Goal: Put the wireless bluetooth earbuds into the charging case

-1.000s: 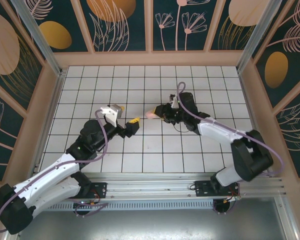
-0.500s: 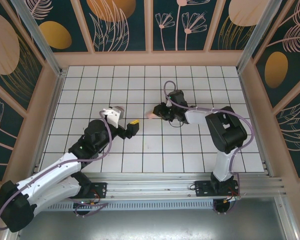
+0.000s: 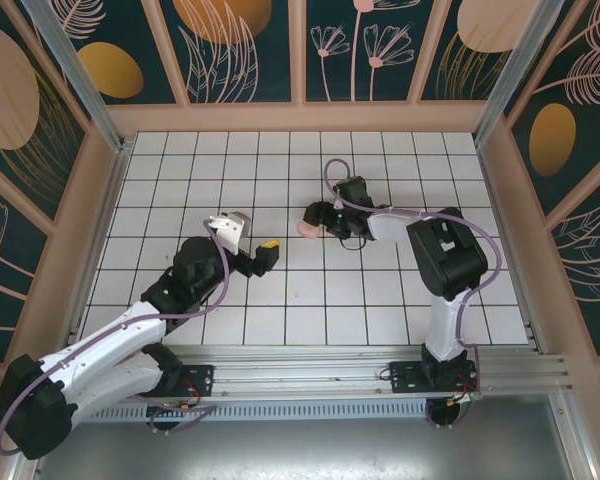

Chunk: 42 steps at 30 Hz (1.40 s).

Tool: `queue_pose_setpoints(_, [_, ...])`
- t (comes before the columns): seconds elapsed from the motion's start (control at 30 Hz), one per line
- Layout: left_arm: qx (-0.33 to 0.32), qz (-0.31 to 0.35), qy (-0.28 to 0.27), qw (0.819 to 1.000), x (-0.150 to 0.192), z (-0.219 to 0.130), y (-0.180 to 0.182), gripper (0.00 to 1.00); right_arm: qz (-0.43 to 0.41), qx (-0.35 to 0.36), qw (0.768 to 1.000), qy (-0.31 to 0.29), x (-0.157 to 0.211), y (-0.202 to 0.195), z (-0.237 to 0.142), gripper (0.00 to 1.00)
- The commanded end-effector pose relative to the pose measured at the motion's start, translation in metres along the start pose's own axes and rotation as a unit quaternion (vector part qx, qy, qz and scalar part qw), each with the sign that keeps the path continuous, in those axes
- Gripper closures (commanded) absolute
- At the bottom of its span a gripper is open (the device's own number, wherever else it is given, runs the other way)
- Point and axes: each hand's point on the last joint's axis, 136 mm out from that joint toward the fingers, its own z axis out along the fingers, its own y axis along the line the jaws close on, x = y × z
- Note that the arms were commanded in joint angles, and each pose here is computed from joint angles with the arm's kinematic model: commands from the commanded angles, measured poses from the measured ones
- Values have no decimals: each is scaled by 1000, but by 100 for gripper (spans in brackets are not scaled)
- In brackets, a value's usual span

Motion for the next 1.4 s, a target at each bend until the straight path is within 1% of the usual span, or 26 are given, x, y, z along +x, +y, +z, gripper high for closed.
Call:
queue_pose_setpoints(0.0, [-22, -30, -15, 999, -19, 2, 16, 2, -42, 47, 996, -70, -29, 8, -49, 13])
queue_pose_setpoints(0.07, [-45, -58, -8, 997, -22, 4, 36, 2, -63, 85, 988, -111, -41, 5, -77, 6])
queue_pose_setpoints(0.13, [-66, -74, -5, 995, -24, 4, 54, 2, -83, 129, 975, -160, -52, -3, -109, 3])
queue_pose_setpoints(0.2, [-75, -78, -4, 994, -28, 5, 68, 1, -99, 165, 960, -202, -59, -12, -138, 1])
queue_pose_setpoints(0.27, [-96, -80, -3, 992, -33, 6, 86, 1, -111, 204, 940, -249, -67, -28, -170, 1])
queue_pose_setpoints(0.33, [-120, -78, -8, 990, -39, 6, 105, 2, -143, 227, 923, -276, -68, -42, -192, 1])
queue_pose_setpoints(0.43, [-177, -79, -20, 981, -38, 3, 142, 2, -157, 294, 884, -329, -73, -85, -230, 1])
queue_pose_setpoints(0.5, [-227, -68, -34, 971, -36, -3, 166, 1, -169, 321, 858, -363, -75, -116, -249, 1])
queue_pose_setpoints(0.53, [-242, -51, -42, 968, -34, -5, 173, 1, -163, 325, 849, -384, -75, -133, -258, 1])
queue_pose_setpoints(0.6, [-282, -23, -55, 958, -27, -13, 186, 1, -151, 306, 846, -410, -72, -153, -266, 1])
queue_pose_setpoints(0.67, [-344, -16, -64, 937, -18, -28, 207, 2, -129, 305, 842, -425, -65, -175, -274, 1])
queue_pose_setpoints(0.73, [-390, -10, -74, 918, -9, -43, 219, 2, -118, 308, 835, -441, -61, -185, -279, 1])
queue_pose_setpoints(0.77, [-404, -8, -83, 911, -6, -49, 223, 2, -114, 304, 831, -452, -58, -187, -281, 1])
queue_pose_setpoints(0.8, [-410, -4, -86, 908, -1, -52, 225, 1, -112, 297, 828, -462, -56, -187, -282, 1])
queue_pose_setpoints(0.93, [-419, 6, -80, 905, 17, -55, 228, 2, -116, 259, 825, -488, -48, -182, -279, 1])
queue_pose_setpoints(1.03, [-421, 10, -82, 903, 27, -59, 228, 2, -116, 255, 818, -503, -44, -183, -282, 1])
queue_pose_setpoints(1.13, [-420, 8, -98, 902, 34, -65, 228, 2, -117, 252, 811, -514, -43, -184, -284, 1])
queue_pose_setpoints(1.37, [-410, 13, -118, 904, 40, -67, 229, 1, -131, 233, 818, -510, -49, -182, -272, 1])
